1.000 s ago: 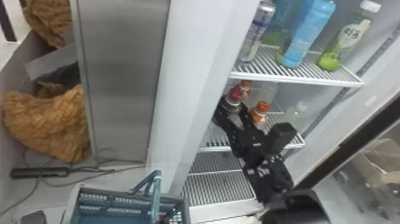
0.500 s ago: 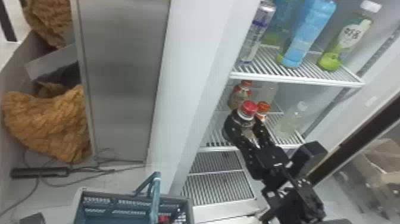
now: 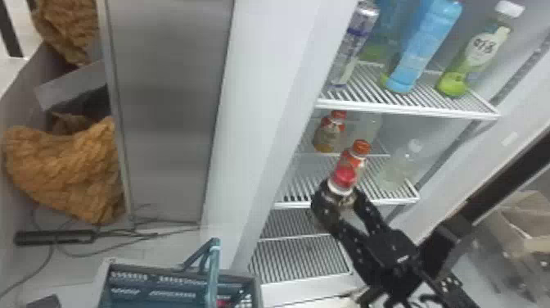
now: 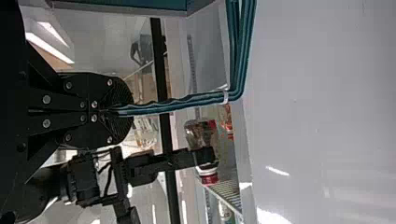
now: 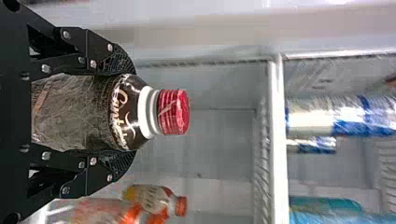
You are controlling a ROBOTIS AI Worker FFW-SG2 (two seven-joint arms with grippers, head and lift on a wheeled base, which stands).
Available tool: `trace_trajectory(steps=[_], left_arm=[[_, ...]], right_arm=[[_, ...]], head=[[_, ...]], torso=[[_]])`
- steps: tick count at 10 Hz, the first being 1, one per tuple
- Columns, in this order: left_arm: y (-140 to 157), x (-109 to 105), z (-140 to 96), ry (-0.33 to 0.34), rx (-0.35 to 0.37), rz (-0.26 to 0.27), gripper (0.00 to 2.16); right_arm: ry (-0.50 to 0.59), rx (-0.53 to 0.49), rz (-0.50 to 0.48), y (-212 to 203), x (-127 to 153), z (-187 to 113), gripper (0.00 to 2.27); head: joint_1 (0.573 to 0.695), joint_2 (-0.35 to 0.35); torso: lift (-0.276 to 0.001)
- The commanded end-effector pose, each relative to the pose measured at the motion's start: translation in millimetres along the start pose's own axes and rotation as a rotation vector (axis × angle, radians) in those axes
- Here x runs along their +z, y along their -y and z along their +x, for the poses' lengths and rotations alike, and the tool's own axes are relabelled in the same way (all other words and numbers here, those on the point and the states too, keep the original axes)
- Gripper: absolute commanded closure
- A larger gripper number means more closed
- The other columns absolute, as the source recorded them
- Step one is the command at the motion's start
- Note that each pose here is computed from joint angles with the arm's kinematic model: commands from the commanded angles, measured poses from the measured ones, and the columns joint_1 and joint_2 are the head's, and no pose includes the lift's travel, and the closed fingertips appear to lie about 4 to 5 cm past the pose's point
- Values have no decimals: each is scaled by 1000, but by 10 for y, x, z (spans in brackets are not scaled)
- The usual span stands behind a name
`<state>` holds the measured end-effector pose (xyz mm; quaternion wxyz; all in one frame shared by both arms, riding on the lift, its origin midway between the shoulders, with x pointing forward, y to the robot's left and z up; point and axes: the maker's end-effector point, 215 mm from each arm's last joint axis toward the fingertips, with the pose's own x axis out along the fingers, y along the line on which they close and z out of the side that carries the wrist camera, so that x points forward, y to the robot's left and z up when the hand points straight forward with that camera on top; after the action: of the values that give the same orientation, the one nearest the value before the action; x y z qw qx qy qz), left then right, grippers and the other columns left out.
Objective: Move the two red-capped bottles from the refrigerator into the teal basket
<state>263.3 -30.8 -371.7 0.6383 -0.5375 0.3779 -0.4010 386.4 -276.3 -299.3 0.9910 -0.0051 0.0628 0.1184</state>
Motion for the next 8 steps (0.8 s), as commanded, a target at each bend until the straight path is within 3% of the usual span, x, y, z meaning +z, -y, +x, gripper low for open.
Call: trace_trajectory(steps=[1,3,8], left_arm=[[-1,0,-12,2,2,0,1157],[-10,-11,-19,1,4,-2,1157],[-41,-20,-35,-5,14,2,1157]], right_arm=[[-81,34,20,-148,-167,-128,702],[-178,118,31,-324,-423,-212,702],[-371,354,42,-1151,-516,-629,702]], head=[[695,-350],[695,-350],[695,-350]], torso=[[-224],[-224],[-224]])
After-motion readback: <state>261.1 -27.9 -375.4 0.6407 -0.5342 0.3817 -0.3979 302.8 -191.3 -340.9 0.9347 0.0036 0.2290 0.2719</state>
